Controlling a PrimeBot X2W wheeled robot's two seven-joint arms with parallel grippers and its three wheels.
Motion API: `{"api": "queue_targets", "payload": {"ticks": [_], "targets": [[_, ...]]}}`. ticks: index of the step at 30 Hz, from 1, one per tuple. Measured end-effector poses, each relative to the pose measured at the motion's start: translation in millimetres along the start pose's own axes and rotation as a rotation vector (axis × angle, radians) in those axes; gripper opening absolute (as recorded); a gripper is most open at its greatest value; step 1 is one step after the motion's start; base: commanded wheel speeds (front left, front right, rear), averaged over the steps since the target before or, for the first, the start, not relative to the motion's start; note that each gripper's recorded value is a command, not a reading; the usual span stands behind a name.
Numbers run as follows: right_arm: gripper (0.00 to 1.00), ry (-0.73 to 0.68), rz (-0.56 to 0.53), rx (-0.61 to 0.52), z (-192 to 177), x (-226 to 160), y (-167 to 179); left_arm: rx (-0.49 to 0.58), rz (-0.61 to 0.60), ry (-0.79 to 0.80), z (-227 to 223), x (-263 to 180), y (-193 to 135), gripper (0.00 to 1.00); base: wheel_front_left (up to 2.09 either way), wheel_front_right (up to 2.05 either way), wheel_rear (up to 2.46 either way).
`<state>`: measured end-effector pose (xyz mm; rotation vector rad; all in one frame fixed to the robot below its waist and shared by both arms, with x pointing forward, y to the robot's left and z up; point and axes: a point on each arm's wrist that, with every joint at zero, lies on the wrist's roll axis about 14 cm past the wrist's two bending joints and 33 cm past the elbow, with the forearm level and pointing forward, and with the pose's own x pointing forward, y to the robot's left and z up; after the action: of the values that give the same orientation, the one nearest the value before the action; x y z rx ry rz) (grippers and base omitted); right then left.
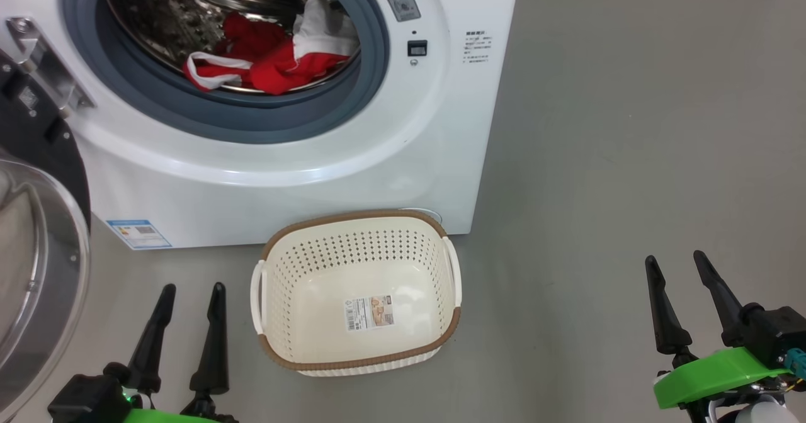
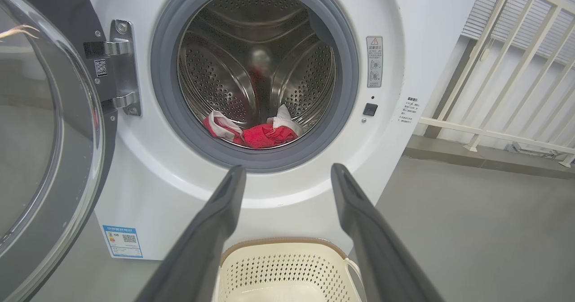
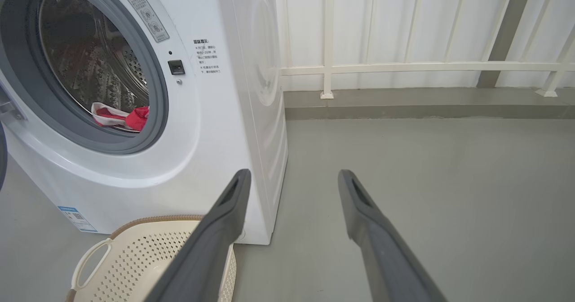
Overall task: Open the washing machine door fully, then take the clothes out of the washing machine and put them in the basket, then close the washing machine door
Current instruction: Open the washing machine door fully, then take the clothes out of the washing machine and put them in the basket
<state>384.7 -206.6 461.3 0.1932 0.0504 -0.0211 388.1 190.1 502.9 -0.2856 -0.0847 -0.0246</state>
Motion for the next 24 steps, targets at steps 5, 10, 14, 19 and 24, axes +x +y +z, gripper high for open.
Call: {"api": "queue_targets", "payload": {"ticks": [5, 10, 14, 19, 24], "targets": [[1.00, 0.004, -0.010, 0.001, -1.5, -0.9, -2.9, -0.003, -0.011, 0.009, -3.6, 2.7, -2.8, 1.00, 0.00, 0.00, 0.00], [1.00, 0.002, -0.019, 0.001, -0.8, -2.2, -5.7, -0.009, -0.020, 0.012, -4.9, 3.9, -6.1, 1.00, 0.00, 0.00, 0.00], [1.00, 0.001, -0.023, 0.002, -0.6, -1.9, -6.6, -0.009, -0.025, 0.013, -4.9, 3.7, -7.5, 1.00, 0.00, 0.00, 0.00], [1.00, 0.002, -0.020, 0.004, -1.2, -1.1, -5.2, -0.006, -0.023, 0.012, -4.2, 3.1, -6.2, 1.00, 0.00, 0.00, 0.00], [1.00, 0.003, -0.017, 0.005, -1.5, -0.4, -4.2, -0.005, -0.021, 0.008, -3.0, 2.8, -5.4, 1.00, 0.00, 0.00, 0.00]]}}
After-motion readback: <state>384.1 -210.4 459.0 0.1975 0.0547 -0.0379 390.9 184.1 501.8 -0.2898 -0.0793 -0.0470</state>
